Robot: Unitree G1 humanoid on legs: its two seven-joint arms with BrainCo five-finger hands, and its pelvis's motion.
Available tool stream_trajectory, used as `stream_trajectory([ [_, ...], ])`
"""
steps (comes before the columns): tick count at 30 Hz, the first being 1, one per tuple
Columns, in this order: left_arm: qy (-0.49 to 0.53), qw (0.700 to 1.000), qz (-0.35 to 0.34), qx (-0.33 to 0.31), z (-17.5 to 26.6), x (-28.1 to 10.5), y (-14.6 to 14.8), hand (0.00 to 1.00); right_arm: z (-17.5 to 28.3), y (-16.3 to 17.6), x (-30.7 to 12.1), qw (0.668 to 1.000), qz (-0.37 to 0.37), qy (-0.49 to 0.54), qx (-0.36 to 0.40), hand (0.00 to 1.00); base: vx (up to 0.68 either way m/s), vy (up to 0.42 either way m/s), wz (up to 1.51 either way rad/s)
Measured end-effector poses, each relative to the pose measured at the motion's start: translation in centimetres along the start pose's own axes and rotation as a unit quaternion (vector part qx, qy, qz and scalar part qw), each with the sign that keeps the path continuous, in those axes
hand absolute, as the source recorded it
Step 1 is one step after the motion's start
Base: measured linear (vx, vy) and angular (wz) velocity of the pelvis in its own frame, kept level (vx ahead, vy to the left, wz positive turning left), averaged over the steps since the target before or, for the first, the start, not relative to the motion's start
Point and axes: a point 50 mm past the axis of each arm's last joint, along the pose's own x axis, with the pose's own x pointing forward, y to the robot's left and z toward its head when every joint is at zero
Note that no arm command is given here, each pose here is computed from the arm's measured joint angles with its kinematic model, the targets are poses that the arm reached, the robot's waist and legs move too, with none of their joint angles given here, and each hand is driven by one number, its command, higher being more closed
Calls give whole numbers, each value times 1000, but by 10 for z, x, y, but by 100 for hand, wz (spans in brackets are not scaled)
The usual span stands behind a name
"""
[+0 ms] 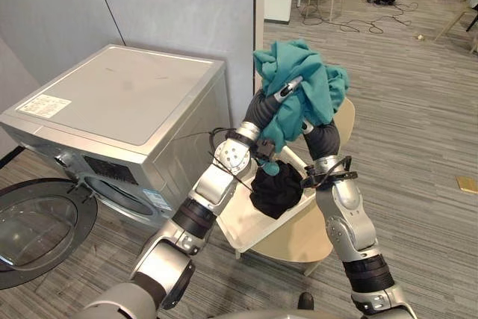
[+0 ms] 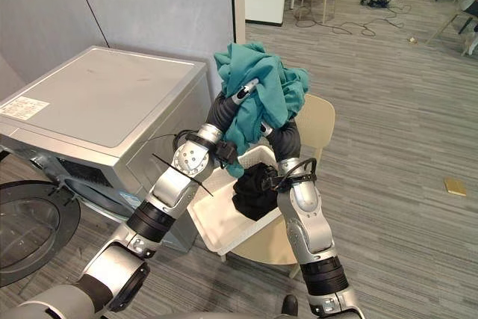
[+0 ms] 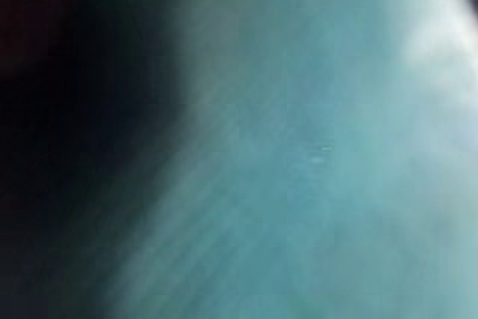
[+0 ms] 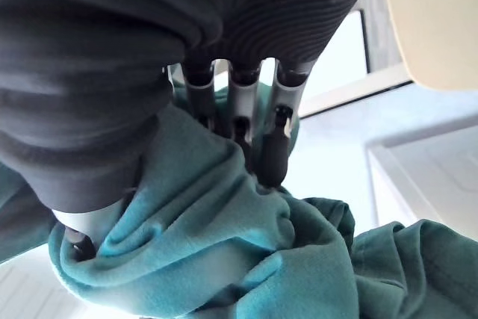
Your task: Pick up the laundry basket with both hands and put the clothes into the washing machine.
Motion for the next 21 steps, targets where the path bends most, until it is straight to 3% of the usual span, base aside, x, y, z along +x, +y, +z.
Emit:
stream_trajectory([
  [5,-21,999,32,-11,9,-4,14,100,27,-17,-10,998,-27,-53,-13,0,-1,0,-8],
  [10,17,980,198,-8,-9,-53,87,100,83,-79,-40,961,-188,-180,-88,0,-14,3,-10],
  [11,20,965,262,13,-5,-81,117,100,86,-98,-59,946,-247,-173,-120,0,-25,2,-15],
  [14,-12,939,342,42,16,-115,148,100,84,-121,-86,926,-315,-140,-155,0,-15,1,-13],
  [21,-90,868,452,184,69,-169,173,100,67,-158,-132,881,-426,-52,-198,0,0,0,0],
])
